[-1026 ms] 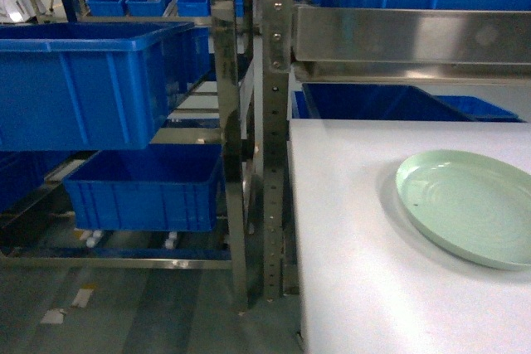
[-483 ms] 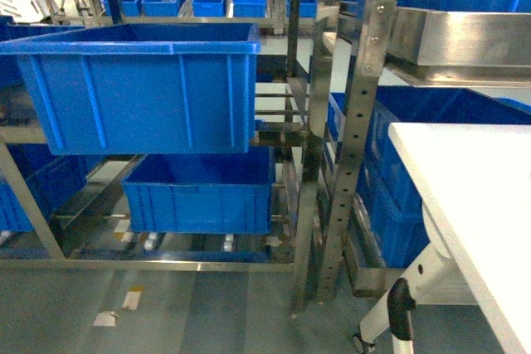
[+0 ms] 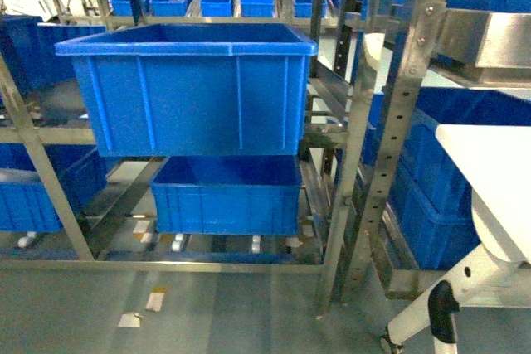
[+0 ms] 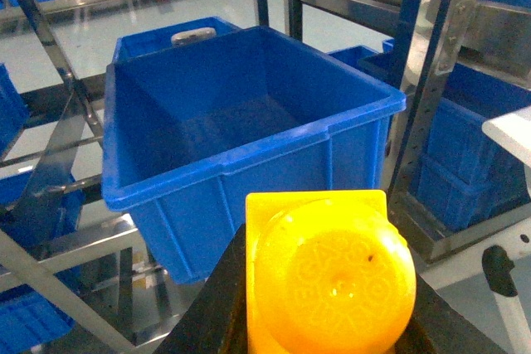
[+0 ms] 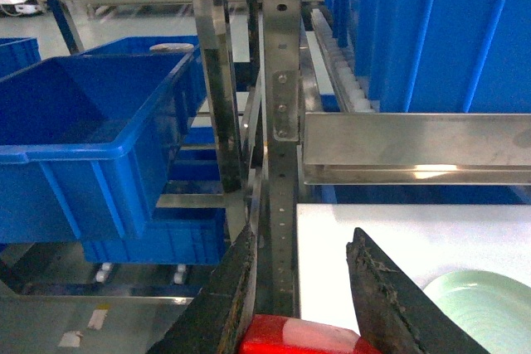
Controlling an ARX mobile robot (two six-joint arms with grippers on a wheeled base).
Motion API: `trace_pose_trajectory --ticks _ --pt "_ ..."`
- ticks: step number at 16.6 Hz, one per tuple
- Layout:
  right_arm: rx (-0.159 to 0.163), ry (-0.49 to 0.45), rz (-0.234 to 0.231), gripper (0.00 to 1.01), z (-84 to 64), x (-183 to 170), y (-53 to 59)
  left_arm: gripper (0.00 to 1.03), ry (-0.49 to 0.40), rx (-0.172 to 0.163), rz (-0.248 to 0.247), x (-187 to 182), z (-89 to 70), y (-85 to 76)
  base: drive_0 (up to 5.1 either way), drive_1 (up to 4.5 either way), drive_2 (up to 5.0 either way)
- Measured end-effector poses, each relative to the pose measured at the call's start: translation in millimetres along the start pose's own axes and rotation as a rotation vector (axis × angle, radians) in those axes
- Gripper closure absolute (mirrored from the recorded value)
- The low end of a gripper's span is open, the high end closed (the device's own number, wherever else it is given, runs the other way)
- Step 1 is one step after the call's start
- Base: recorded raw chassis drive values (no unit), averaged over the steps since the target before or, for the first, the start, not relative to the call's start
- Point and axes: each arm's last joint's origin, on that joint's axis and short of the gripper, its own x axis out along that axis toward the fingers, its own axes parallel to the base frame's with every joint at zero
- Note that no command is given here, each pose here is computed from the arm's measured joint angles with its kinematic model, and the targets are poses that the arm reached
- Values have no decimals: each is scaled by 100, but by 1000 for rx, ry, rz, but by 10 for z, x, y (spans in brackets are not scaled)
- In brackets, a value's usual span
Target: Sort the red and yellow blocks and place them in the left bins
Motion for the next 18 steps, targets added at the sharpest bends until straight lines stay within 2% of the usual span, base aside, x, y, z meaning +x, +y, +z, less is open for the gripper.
trace_pose_trajectory --ticks 18 --pt "0 1 0 73 1 -3 0 76 0 0 -2 0 0 0 -498 243 243"
